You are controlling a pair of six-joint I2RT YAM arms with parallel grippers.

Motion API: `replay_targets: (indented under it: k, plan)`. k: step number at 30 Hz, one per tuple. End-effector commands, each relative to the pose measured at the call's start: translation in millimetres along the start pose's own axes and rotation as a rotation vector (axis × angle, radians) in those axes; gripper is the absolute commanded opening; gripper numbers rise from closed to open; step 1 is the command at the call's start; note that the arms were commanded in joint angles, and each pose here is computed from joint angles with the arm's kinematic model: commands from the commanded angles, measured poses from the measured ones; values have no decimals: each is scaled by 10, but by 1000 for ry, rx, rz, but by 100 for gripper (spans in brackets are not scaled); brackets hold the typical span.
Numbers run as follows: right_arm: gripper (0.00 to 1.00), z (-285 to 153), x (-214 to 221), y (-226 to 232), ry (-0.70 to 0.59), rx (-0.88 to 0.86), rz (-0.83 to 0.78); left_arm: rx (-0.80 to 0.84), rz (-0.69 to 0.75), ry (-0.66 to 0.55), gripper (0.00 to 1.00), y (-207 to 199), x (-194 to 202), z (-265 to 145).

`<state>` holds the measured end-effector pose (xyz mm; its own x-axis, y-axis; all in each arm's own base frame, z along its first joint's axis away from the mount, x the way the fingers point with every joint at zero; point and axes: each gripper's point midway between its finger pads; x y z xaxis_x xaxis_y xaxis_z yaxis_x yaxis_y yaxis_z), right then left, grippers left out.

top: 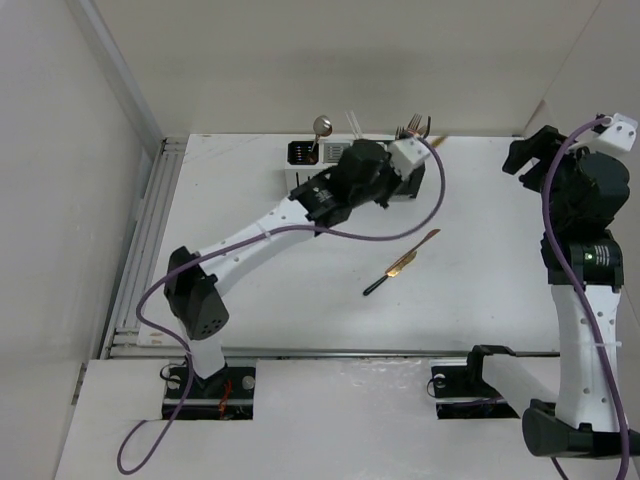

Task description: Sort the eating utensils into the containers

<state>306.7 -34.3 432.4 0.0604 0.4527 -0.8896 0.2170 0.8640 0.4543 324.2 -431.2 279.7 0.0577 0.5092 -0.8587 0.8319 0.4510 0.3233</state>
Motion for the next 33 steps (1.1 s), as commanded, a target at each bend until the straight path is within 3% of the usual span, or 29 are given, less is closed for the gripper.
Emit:
replay_targets:
  k: [1,4,11,17,22,33]
  plan:
    - [80,73,-192,157,-79,-65,45,-241,-91,-181,0,832,-510,-242]
    - [79,264,-20,206,-35,-97,50,-398,-131,-248,0,1449,-590,-345]
    - [78,590,174,168,10,-73,55,-476,-170,-271,0,2010,-303,-191]
    - [78,792,267,113,41,-32,49,-520,-253,-364,0,2523,-193,68]
    - [78,911,270,38,59,23,8,-517,-287,-368,0,2666,34,324]
    - [78,1004,176,-6,40,60,-47,-489,-319,-332,0,2491,682,739]
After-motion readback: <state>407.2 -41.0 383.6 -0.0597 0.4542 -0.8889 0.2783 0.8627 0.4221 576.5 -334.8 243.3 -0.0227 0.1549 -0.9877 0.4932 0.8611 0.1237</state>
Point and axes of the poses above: each gripper's point midway between its finger pads, its own z axis out along the fingers, its own y axis along the line the jaws close on, x = y × z, and after that the axes turned 10 degrees about z, right-handed
